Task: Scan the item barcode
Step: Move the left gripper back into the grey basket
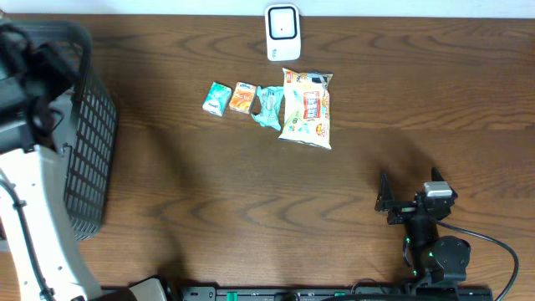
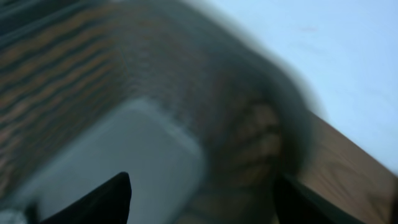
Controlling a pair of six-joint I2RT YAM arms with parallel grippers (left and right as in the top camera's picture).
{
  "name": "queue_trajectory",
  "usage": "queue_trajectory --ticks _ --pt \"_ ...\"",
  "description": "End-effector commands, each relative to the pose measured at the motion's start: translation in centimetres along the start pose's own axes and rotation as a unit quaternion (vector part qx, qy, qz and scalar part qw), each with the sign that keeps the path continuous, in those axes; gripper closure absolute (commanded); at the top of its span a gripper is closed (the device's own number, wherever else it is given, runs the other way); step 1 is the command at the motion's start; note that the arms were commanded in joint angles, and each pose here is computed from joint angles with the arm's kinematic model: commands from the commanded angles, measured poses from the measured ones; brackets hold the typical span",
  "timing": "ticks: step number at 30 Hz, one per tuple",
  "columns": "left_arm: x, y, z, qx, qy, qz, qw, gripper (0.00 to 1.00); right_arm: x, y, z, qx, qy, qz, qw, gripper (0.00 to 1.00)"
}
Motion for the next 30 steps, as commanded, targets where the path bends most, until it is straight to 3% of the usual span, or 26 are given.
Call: queue_trajectory --ticks 1,5,9,20,30 --pt "-0.1 6.9 0.8 -0.144 -0.023 0.131 0.981 0.27 0.0 0.2 0.0 -0.004 0.0 0.004 1.0 0.01" --pt "-0.6 12.0 0.1 -0.196 -0.032 0.238 0.951 0.23 0.0 0.2 0.0 -0.004 0.0 0.004 1.0 0.01" --pt "0.1 14.8 -1.7 -0.214 -0.002 0.302 0.929 0.19 0.0 0.2 0.0 -0.004 0.0 0.004 1.0 0.01" --pt "6.0 19.2 -6.8 -0.23 0.1 0.377 0.892 0.12 0.0 0.2 0.0 -0.004 0.0 0.004 1.0 0.01" --pt "7.4 22.3 -10.5 -0.246 0.166 0.424 0.855 0.11 0.0 0.2 0.0 -0.004 0.0 0.004 1.0 0.01"
Point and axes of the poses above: each gripper's point midway between its finger pads, its own x axis out along the fingers, its own y axis along the line the jaws close on, z = x × y, the point moved 2 cm from there along -x, back along the fingers, and after that the axes turned 1 degree about -x, right-handed, at the moved point
